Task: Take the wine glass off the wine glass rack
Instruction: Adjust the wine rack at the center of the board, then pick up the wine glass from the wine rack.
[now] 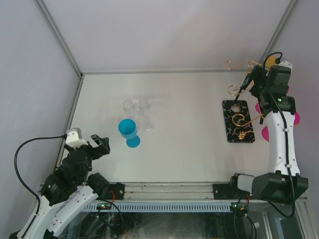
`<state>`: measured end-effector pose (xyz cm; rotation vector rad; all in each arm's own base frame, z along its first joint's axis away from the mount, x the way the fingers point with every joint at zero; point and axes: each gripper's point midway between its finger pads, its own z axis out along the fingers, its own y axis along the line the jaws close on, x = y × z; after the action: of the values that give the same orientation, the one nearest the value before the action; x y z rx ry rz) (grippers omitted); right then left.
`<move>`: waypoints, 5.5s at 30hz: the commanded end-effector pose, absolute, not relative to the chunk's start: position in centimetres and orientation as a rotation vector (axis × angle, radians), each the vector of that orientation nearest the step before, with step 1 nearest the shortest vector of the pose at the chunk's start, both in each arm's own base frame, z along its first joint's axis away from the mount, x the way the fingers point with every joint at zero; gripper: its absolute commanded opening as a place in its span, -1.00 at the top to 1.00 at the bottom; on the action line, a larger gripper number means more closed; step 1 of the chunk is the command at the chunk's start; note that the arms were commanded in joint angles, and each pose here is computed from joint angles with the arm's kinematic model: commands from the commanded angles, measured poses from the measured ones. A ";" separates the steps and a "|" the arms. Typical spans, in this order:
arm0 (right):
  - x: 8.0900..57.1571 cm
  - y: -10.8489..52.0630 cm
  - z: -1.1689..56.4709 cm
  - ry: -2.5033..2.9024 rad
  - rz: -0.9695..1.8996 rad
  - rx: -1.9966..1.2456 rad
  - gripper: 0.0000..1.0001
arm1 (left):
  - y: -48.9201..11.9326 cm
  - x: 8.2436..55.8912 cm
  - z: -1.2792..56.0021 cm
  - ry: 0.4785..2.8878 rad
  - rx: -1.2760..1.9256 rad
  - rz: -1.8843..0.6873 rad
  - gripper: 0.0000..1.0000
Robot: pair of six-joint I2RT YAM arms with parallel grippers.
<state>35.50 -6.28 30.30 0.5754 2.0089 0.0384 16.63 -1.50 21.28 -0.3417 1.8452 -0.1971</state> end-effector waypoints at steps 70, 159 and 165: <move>22.9 -6.7 39.1 1.645 0.013 0.658 -0.67 | -1.9 17.1 21.6 1.826 -0.348 -0.218 -0.99; 25.9 -7.9 32.3 1.775 0.409 0.870 1.00 | -0.5 17.0 21.8 1.808 -0.408 -0.149 -0.99; 25.6 -7.6 33.5 1.679 0.434 0.922 1.00 | -0.5 17.0 21.8 1.808 -0.404 -0.151 -0.99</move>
<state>25.57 -7.64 31.82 0.9023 1.7817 0.4201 16.71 -0.48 21.34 -0.3816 1.8264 -0.1456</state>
